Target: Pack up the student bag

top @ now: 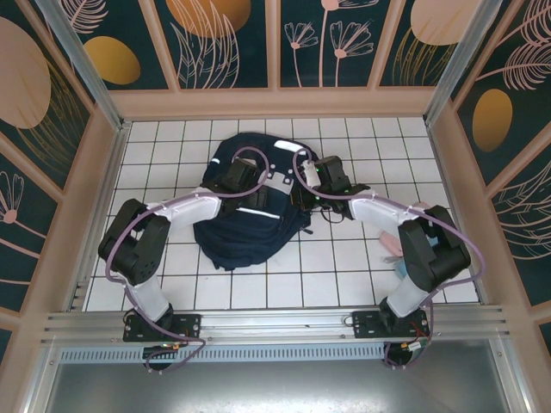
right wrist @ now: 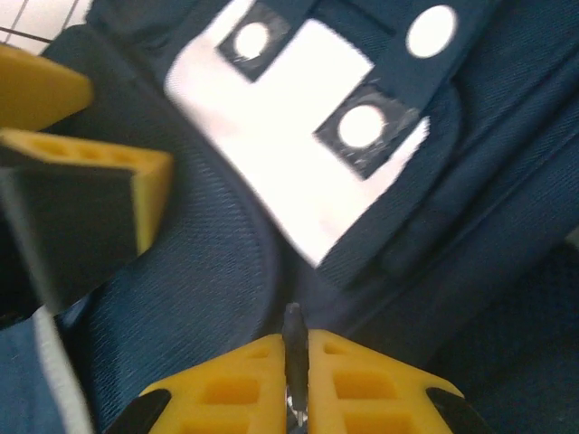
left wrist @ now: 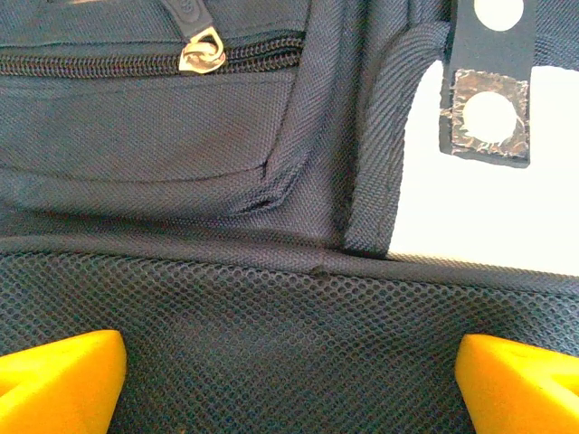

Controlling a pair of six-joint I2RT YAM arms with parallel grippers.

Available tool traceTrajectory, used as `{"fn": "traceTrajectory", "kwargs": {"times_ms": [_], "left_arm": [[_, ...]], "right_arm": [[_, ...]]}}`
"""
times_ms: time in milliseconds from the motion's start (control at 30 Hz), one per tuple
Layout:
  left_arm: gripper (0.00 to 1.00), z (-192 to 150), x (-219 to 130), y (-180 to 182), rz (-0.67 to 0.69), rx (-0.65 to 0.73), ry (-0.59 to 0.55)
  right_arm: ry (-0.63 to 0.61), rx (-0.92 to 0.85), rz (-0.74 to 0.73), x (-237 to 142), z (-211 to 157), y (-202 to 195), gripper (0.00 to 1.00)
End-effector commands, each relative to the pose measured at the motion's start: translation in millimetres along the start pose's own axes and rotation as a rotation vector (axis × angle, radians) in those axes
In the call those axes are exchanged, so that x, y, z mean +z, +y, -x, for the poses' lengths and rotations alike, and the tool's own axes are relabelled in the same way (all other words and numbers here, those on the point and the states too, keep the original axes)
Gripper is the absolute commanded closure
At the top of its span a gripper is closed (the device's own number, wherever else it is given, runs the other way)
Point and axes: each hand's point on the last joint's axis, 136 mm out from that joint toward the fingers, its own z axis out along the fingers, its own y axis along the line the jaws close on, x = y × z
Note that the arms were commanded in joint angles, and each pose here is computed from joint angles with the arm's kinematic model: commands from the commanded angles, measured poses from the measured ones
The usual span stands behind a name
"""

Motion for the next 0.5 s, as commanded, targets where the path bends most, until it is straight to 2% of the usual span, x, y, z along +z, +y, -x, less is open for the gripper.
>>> {"fn": "traceTrajectory", "kwargs": {"times_ms": [0,200,267,467], "left_arm": [[0.07,-7.2,17.2,-2.6,-0.016,-0.020,0.036],[0.07,-3.1,19.3,-4.6,-0.016,-0.017,0.033],[0.07,-1.5,19.6,-5.7,-0.019,-0.016,0.032],[0.08,-1.5,27.2,-10.8,-0.035,-0.016,0.046]], "right_arm": [[-0.059,-0.035,0.031,-10.0,11.8,12.7,0.87],[-0.046,-0.040,0.041,-7.2,11.0,13.8,0.91],[-0.040,-0.061,0.106,-8.8,8.5,25.0,0.96],[-0.031,-0.174,0.307,-21.7,-13.1,75.4,0.98]]}}
